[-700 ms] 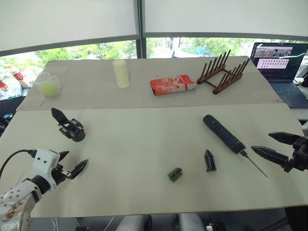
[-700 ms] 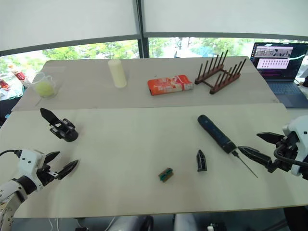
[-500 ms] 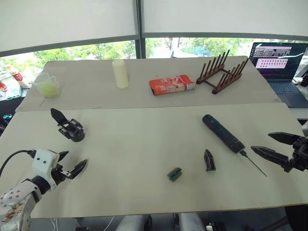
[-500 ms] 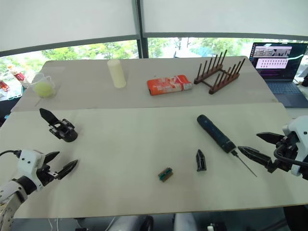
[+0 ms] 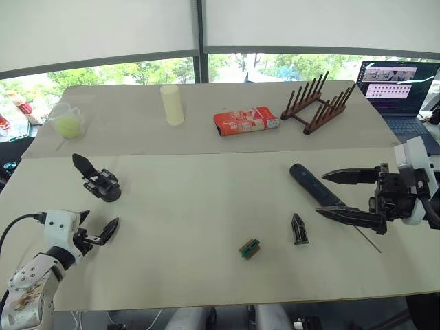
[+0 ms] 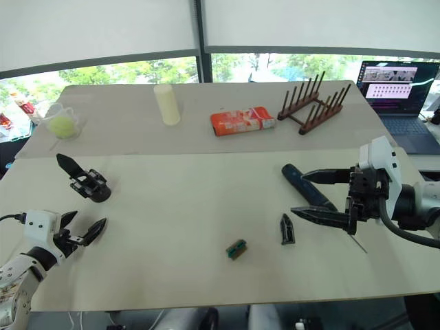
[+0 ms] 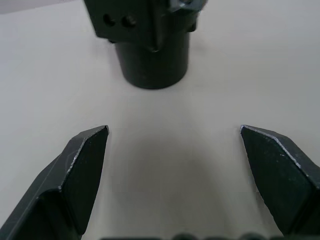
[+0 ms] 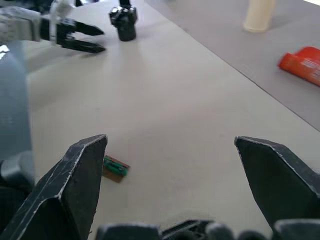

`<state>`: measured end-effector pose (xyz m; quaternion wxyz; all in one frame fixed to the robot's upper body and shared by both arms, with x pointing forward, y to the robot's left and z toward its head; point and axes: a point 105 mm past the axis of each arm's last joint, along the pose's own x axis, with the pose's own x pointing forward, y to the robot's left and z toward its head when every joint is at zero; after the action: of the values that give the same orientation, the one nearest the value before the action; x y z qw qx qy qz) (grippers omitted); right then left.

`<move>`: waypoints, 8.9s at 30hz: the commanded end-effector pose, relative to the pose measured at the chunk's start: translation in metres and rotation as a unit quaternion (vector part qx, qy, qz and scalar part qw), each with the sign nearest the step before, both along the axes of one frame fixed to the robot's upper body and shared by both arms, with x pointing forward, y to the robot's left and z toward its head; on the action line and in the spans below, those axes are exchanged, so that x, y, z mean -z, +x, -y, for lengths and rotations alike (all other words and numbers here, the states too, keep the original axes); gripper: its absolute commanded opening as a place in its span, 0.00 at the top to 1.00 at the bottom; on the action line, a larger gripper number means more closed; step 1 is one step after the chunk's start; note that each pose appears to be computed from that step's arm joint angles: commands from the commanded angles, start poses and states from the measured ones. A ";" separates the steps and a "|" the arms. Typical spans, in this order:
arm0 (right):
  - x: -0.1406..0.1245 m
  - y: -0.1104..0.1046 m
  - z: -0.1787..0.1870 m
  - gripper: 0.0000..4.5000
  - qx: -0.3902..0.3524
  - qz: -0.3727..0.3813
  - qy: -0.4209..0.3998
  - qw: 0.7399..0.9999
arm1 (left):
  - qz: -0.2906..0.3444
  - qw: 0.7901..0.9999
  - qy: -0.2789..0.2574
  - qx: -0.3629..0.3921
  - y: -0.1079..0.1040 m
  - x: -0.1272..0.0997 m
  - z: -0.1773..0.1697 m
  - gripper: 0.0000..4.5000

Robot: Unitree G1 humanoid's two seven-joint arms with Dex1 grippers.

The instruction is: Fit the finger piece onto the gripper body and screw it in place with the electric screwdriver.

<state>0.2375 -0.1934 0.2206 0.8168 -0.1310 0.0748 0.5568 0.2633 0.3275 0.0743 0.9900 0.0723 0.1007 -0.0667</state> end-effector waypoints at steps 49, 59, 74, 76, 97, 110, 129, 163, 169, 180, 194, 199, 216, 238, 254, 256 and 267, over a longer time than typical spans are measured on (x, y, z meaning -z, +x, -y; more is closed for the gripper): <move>0.014 -0.017 -0.042 0.00 0.037 0.062 0.010 0.997 | 0.073 0.885 -0.010 0.459 0.079 -0.043 0.278 0.46; 0.013 -0.014 -0.043 0.00 0.054 0.070 0.003 0.996 | 0.071 0.874 -0.003 0.481 0.083 -0.036 0.301 0.46; 0.003 -0.014 -0.045 0.00 0.058 0.071 -0.008 0.996 | 0.031 0.863 -0.001 0.504 0.080 -0.025 0.269 0.01; -0.002 -0.013 -0.044 0.00 0.060 0.061 -0.011 0.996 | 0.026 0.862 0.000 0.506 0.073 -0.031 0.251 0.01; 0.051 0.003 0.002 0.00 0.289 -0.390 -0.091 0.870 | 0.020 0.745 0.034 0.666 -0.014 -0.124 0.237 0.01; 0.107 0.022 0.002 0.00 0.370 -0.430 -0.096 0.818 | 0.033 0.742 0.041 0.668 -0.022 -0.123 0.242 0.01; 0.080 0.017 0.006 0.72 0.318 -0.363 -0.173 0.859 | 0.051 0.752 0.043 0.656 -0.004 -0.135 0.244 0.00; -0.038 0.068 -0.092 0.72 0.129 0.258 -0.026 0.957 | 0.043 0.814 -0.387 0.432 0.056 -0.193 0.286 0.00; -0.040 0.066 -0.096 0.72 0.127 0.271 -0.018 0.954 | 0.031 0.810 -0.394 0.433 0.057 -0.189 0.291 0.60; -0.054 0.060 -0.105 0.72 0.126 0.291 -0.003 0.948 | 0.013 0.807 -0.391 0.443 0.061 -0.184 0.297 0.91; -0.062 0.061 -0.103 0.72 0.141 0.284 -0.004 0.948 | 0.028 0.782 -0.436 0.444 0.060 -0.197 0.294 0.23; -0.062 0.062 -0.102 0.72 0.143 0.282 -0.005 0.949 | 0.022 0.776 -0.463 0.428 0.065 -0.199 0.291 0.23; -0.052 0.037 -0.110 0.41 0.041 0.293 -0.037 0.954 | 0.012 0.779 -0.403 0.480 0.056 -0.196 0.297 0.99; -0.036 0.027 -0.113 0.34 -0.121 -0.091 0.083 0.985 | -0.027 0.697 -0.138 0.703 0.027 -0.195 0.289 0.99; -0.032 0.026 -0.116 0.91 -0.135 -0.050 0.064 0.987 | -0.024 0.701 -0.146 0.698 0.030 -0.197 0.291 0.99; -0.031 0.027 -0.116 0.91 -0.138 -0.040 0.058 0.988 | -0.020 0.704 -0.145 0.695 0.031 -0.198 0.291 0.99; -0.024 0.026 -0.113 0.91 -0.157 0.045 0.052 0.985 | -0.032 0.768 -0.064 0.636 0.056 -0.167 0.217 0.00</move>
<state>0.2694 -0.0809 0.2353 0.7360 -0.1008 0.0268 0.6689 0.3138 0.0995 0.2460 0.7057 0.0208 0.0746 -0.7043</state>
